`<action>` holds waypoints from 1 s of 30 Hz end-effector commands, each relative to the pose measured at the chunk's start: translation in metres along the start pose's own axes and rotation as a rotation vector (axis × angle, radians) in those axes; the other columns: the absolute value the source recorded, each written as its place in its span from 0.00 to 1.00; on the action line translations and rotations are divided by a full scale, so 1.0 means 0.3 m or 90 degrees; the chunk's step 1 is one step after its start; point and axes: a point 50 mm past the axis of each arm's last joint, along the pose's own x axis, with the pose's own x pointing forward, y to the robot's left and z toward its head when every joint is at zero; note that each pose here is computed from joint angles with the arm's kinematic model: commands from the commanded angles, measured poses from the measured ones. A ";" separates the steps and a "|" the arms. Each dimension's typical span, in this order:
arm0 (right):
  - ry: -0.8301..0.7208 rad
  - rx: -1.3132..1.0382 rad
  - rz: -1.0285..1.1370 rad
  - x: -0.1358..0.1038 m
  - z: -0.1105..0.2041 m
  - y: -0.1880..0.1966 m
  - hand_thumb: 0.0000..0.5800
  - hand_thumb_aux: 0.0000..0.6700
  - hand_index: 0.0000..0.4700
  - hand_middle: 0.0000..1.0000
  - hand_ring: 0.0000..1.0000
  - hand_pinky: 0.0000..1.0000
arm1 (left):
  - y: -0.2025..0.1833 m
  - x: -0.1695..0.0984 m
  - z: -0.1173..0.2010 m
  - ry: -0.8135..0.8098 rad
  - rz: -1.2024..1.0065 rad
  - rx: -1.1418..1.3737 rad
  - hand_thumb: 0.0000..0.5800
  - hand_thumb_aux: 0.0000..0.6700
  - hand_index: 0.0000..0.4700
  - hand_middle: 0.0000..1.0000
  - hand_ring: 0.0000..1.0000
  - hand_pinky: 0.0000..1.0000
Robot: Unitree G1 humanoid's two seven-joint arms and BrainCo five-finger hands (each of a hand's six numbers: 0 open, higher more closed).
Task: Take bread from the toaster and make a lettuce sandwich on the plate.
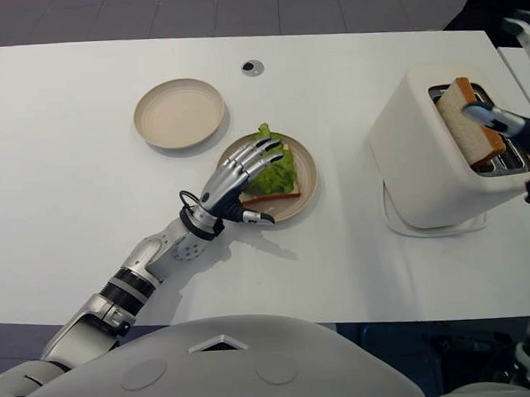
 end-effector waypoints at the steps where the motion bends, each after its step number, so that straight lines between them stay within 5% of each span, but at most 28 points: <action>1: 0.089 -0.021 0.046 -0.066 -0.089 0.044 0.00 0.00 0.00 0.00 0.00 0.00 | 0.061 -0.009 0.001 0.019 0.054 0.027 0.00 0.00 0.00 0.00 0.00 0.00; 8: 0.120 0.009 0.113 -0.038 -0.124 0.177 0.00 0.00 0.00 0.00 0.00 0.00 | 0.096 -0.049 -0.004 0.052 0.134 0.029 0.00 0.00 0.00 0.00 0.00 0.00; 10: 0.098 0.019 0.127 -0.033 -0.096 0.200 0.44 0.25 0.25 0.00 0.00 0.00 | 0.091 -0.057 -0.010 0.061 0.130 0.023 0.00 0.00 0.00 0.00 0.00 0.00; 11: 0.087 0.023 0.131 -0.033 -0.084 0.206 0.76 0.51 0.51 0.00 0.00 0.00 | 0.090 -0.060 -0.014 0.065 0.130 0.022 0.00 0.00 0.00 0.00 0.00 0.00; 12: 0.077 0.022 0.123 -0.032 -0.075 0.201 0.98 0.86 0.86 0.05 0.05 0.05 | 0.092 -0.061 -0.017 0.067 0.131 0.021 0.00 0.00 0.00 0.00 0.00 0.00; 13: 0.066 0.018 0.106 -0.028 -0.066 0.188 1.00 1.00 1.00 0.24 0.24 0.24 | 0.095 -0.062 -0.020 0.070 0.134 0.020 0.00 0.00 0.00 0.00 0.00 0.00; 14: 0.055 0.016 0.074 -0.020 -0.057 0.165 1.00 1.00 1.00 1.00 1.00 1.00 | 0.098 -0.062 -0.023 0.073 0.138 0.020 0.00 0.00 0.00 0.00 0.00 0.00; 20: -0.040 0.097 -0.323 0.054 0.030 -0.071 1.00 1.00 1.00 1.00 1.00 1.00 | 0.104 -0.076 -0.081 0.126 0.173 -0.007 0.00 0.00 0.00 0.00 0.00 0.00; 23: -0.157 0.247 -0.399 0.140 0.147 -0.125 1.00 1.00 1.00 1.00 1.00 1.00 | 0.110 -0.080 -0.114 0.149 0.198 -0.023 0.00 0.00 0.00 0.00 0.00 0.00; 27: -0.294 0.432 0.002 0.307 0.364 0.113 1.00 1.00 1.00 1.00 1.00 1.00 | 0.132 -0.059 -0.118 0.120 0.207 -0.017 0.00 0.00 0.00 0.00 0.00 0.00; 30: -0.271 0.500 0.287 0.354 0.388 0.344 1.00 1.00 1.00 1.00 1.00 1.00 | 0.169 -0.052 -0.145 0.125 0.222 0.011 0.00 0.00 0.00 0.00 0.00 0.00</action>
